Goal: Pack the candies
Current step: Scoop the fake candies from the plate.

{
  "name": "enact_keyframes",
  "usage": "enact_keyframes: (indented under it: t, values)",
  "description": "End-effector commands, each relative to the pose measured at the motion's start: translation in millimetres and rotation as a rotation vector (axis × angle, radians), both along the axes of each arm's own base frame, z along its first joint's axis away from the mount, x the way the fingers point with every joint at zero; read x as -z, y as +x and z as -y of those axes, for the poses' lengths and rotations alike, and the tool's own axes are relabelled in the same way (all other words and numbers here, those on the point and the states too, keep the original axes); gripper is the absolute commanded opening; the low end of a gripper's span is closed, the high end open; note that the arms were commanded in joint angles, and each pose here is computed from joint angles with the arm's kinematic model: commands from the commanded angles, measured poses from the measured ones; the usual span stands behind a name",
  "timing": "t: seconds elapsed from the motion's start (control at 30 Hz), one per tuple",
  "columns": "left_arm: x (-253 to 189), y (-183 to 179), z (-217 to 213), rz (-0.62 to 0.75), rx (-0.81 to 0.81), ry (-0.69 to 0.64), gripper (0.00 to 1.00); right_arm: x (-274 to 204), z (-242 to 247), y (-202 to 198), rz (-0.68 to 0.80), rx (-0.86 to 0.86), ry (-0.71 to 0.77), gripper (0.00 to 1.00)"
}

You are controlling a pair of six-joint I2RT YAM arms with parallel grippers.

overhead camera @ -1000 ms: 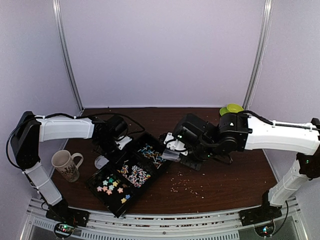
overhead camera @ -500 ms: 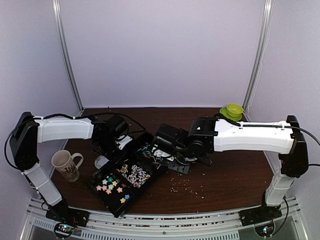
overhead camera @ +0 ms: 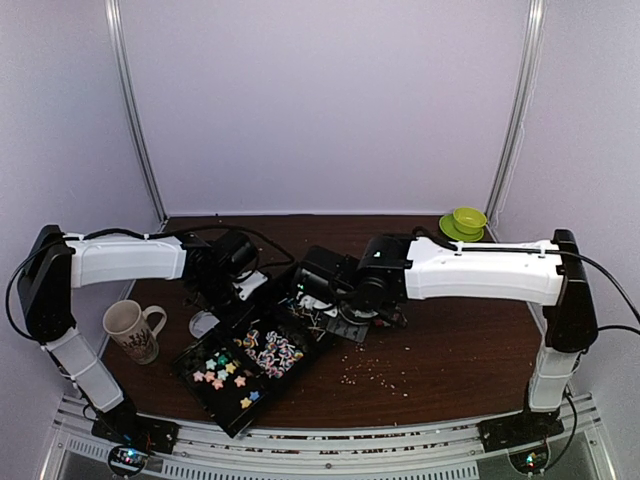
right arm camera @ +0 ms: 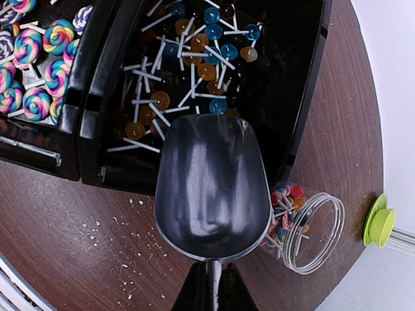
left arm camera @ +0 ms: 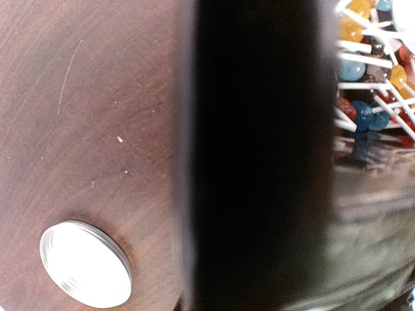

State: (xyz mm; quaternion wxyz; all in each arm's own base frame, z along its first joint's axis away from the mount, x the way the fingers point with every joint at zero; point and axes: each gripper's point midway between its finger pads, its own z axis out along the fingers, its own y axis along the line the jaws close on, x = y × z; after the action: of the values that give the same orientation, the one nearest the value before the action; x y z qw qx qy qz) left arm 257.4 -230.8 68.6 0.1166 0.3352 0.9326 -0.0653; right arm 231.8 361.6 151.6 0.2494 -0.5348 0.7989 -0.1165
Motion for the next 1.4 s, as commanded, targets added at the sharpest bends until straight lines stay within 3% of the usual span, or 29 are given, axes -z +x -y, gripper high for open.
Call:
enact_keyframes:
  t: [0.0, 0.4, 0.87, 1.37]
  values:
    - [-40, 11, 29, 0.085, 0.031, -0.173, 0.00, 6, -6, 6, -0.024, 0.018, 0.012, 0.00]
    - [-45, 8, 35, 0.079, 0.053, -0.213, 0.00, 36, -47, 12, -0.089, -0.015, 0.150, 0.00]
    - [-44, 8, 36, 0.077, 0.054, -0.213, 0.00, 38, -74, 38, 0.070, 0.048, 0.411, 0.00]
    - [-42, 12, 32, 0.057, 0.024, -0.231, 0.00, 32, -72, 34, 0.155, 0.034, 0.656, 0.00]
